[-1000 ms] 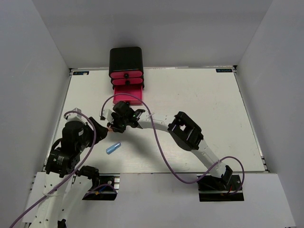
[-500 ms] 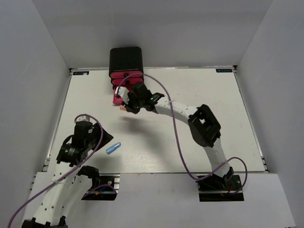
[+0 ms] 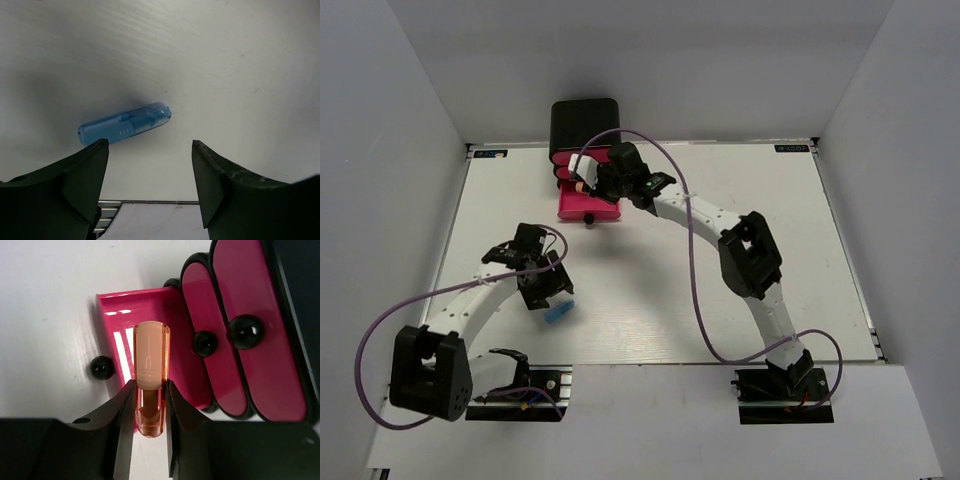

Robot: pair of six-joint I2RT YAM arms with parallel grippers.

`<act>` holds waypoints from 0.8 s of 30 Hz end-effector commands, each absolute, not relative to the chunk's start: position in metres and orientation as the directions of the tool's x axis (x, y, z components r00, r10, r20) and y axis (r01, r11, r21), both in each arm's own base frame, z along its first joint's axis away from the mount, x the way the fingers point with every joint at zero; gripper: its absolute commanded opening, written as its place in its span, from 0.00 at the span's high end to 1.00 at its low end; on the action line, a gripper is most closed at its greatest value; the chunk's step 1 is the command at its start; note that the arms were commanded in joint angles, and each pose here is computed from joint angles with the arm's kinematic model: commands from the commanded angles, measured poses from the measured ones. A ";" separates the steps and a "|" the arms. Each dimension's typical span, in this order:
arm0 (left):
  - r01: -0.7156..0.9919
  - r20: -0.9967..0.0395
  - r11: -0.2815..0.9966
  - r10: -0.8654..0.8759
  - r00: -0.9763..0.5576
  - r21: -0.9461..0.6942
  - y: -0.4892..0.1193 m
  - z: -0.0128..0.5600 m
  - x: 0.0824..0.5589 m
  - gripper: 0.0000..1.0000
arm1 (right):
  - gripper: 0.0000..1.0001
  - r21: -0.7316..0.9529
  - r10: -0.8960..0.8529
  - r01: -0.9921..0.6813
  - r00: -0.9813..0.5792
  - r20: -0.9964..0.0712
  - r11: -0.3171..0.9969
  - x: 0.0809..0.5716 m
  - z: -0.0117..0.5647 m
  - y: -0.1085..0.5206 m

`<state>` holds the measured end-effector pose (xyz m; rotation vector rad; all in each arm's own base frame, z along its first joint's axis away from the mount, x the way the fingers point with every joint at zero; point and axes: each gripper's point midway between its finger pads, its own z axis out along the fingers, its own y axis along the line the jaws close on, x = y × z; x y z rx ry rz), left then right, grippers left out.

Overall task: Sort the stationery into containers
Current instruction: Place the pen in the storage box.

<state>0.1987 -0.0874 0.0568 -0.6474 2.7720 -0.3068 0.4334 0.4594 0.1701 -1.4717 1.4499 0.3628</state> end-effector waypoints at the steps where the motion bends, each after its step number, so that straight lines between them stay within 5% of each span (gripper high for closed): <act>1: -0.334 -0.253 0.909 -0.394 -0.884 -0.250 -0.088 0.061 0.216 0.23 | 1.00 -0.493 -0.557 -0.847 0.316 -0.768 0.200 0.454 0.176 0.476; 4: -0.329 -0.239 0.914 -0.383 -0.892 -0.236 -0.088 0.059 0.215 0.21 | 1.00 -0.510 -0.573 -0.832 0.314 -0.757 0.217 0.468 0.162 0.480; 5: -0.331 -0.232 0.915 -0.383 -0.894 -0.231 -0.088 0.059 0.216 0.21 | 0.93 -0.524 -0.565 -0.821 0.328 -0.757 0.225 0.471 0.169 0.483; 7: -0.314 -0.215 0.921 -0.363 -0.907 -0.230 -0.091 0.056 0.213 0.21 | 0.61 -0.537 -0.584 -0.816 0.334 -0.740 0.214 0.475 0.160 0.482; 9: -0.313 -0.176 0.928 -0.349 -0.920 -0.200 -0.089 0.049 0.206 0.20 | 0.51 -0.531 -0.591 -0.824 0.332 -0.735 0.197 0.472 0.156 0.480; 24: -0.181 -0.034 0.978 -0.185 -0.982 -0.100 -0.097 0.018 0.199 0.20 | 0.44 -0.330 -0.446 -0.883 0.161 -0.880 0.333 0.429 0.229 0.415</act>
